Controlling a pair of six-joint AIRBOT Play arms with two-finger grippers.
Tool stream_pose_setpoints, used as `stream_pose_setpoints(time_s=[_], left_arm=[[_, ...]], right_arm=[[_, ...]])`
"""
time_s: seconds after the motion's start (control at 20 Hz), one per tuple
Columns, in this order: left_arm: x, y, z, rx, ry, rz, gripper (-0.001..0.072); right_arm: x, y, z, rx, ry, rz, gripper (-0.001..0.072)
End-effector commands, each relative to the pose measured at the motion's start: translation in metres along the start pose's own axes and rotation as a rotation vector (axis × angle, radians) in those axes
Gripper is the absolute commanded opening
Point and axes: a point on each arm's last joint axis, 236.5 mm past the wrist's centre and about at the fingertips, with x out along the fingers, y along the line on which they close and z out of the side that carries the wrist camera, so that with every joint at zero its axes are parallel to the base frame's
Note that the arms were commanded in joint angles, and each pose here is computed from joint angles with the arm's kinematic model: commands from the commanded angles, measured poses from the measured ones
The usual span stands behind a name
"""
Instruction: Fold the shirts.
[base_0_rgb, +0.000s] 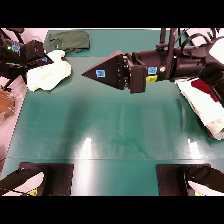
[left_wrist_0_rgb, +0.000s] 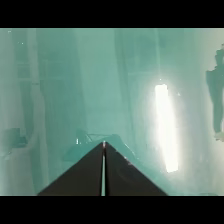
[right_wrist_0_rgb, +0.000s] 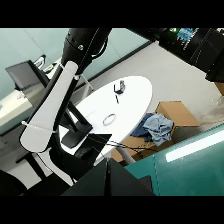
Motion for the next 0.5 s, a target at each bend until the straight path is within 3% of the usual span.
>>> stream_pose_setpoints(time_s=[0.0, 0.45], left_arm=[[0.0006, 0.0005, -0.001, -0.001, 0.003, 0.001, 0.0023], [0.0008, 0.0006, -0.0005, -0.001, 0.002, 0.0, 0.0023]], right_arm=[[0.0002, 0.0004, -0.0003, 0.002, 0.0, 0.002, 0.0018], [0.0007, -0.0017, -0.0011, 0.004, 0.003, -0.001, 0.0018]])
